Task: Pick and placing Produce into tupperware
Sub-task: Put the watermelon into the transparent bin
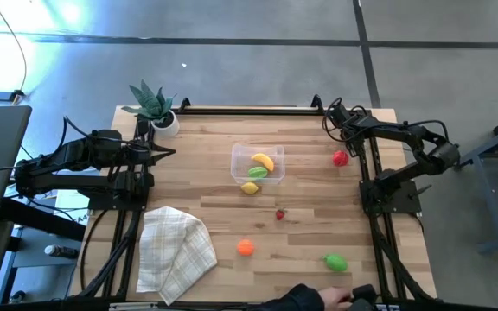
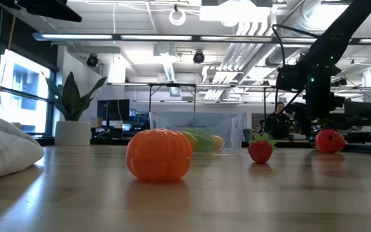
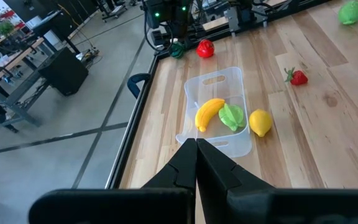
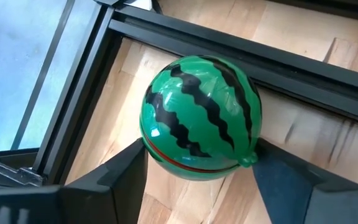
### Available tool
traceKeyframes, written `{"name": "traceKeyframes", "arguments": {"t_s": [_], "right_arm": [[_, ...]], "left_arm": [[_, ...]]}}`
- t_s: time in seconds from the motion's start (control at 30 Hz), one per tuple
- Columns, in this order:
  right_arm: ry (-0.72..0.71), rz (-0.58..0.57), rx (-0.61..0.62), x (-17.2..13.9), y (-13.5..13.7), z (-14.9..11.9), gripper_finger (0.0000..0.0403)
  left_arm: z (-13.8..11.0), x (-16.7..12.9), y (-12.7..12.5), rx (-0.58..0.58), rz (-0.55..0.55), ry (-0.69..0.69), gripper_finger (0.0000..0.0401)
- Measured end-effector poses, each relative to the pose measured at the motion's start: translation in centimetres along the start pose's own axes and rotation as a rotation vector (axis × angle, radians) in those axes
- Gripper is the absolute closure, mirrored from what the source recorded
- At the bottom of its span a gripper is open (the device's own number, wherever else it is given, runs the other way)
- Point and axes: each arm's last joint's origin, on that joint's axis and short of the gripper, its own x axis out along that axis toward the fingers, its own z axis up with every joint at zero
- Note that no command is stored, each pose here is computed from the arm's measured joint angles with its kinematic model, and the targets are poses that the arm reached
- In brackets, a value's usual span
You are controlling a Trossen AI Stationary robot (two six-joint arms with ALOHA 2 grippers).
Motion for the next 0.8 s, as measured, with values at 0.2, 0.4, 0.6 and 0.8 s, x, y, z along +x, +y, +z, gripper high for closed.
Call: {"name": "traceKeyframes", "arguments": {"t_s": [0.2, 0.4, 0.6, 0.8], "right_arm": [[0.016, 0.013, -0.012, -0.12, 0.07, -0.29, 0.0172], [0.019, 0.027, -0.023, -0.29, 0.1, -0.63, 0.0174], [0.011, 0.019, -0.024, -0.25, 0.04, -0.53, 0.0173], [-0.003, 0.022, 0.014, -0.21, 0.09, -0.37, 0.0179]], "left_arm": [[0.0, 0.0, 0.0, 0.0, 0.0, 0.0, 0.04], [0.0, 0.0, 0.0, 0.0, 0.0, 0.0, 0.04], [0.0, -0.01, 0.0, 0.0, 0.0, 0.0, 0.04], [0.0, 0.0, 0.0, 0.0, 0.0, 0.0, 0.04]]}}
